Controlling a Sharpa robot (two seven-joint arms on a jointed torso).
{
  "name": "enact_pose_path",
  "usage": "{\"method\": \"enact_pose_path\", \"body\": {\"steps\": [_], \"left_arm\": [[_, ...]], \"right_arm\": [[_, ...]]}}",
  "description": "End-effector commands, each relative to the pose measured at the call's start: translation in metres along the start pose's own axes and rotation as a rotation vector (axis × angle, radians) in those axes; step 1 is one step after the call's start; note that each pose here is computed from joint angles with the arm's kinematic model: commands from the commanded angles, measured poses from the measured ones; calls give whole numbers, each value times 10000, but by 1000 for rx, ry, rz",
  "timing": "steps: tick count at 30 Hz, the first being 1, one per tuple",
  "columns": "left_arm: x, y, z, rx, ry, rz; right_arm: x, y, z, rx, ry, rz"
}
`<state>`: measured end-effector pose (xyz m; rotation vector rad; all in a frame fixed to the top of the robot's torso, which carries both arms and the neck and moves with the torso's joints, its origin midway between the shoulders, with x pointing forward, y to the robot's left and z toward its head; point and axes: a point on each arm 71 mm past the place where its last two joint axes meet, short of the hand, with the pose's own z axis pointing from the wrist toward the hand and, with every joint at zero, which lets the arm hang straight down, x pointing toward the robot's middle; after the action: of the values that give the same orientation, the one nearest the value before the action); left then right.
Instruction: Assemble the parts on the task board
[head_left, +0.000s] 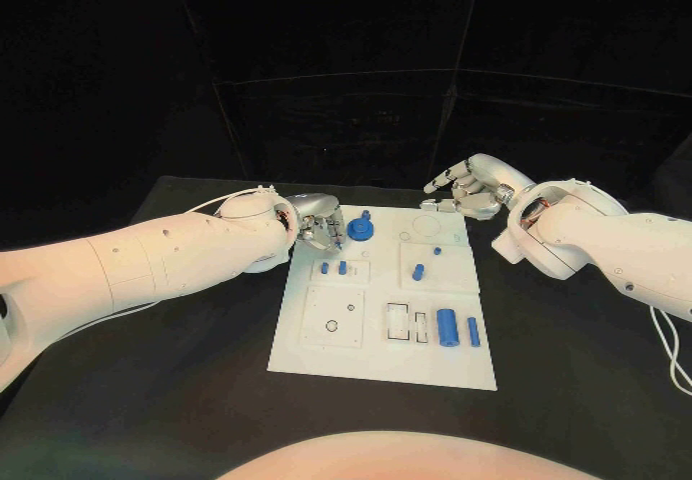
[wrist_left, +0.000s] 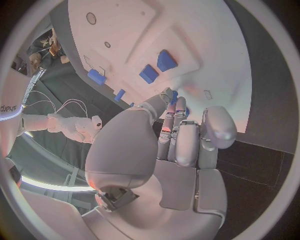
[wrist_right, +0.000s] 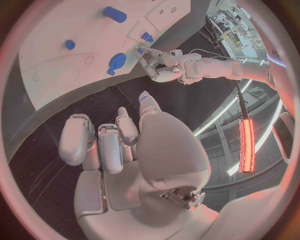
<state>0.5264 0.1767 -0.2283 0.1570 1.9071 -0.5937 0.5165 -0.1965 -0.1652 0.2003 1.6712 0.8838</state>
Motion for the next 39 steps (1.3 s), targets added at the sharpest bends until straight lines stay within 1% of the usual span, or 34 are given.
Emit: {"method": "enact_pose_path", "body": {"steps": [1,7,28,39], "left_arm": [[11,-14,12,10,12,-4],[36,-13,22,9,17,-5],[73,-8,59,-10,44,-3],[66,-18,55,0,28,-5]], "right_arm": [[-1,15,4,-10,4,2],[-2,14,4,-9,4,1],[-1,13,6,-10,5,1],[-3,9,7,-8,4,1]]}}
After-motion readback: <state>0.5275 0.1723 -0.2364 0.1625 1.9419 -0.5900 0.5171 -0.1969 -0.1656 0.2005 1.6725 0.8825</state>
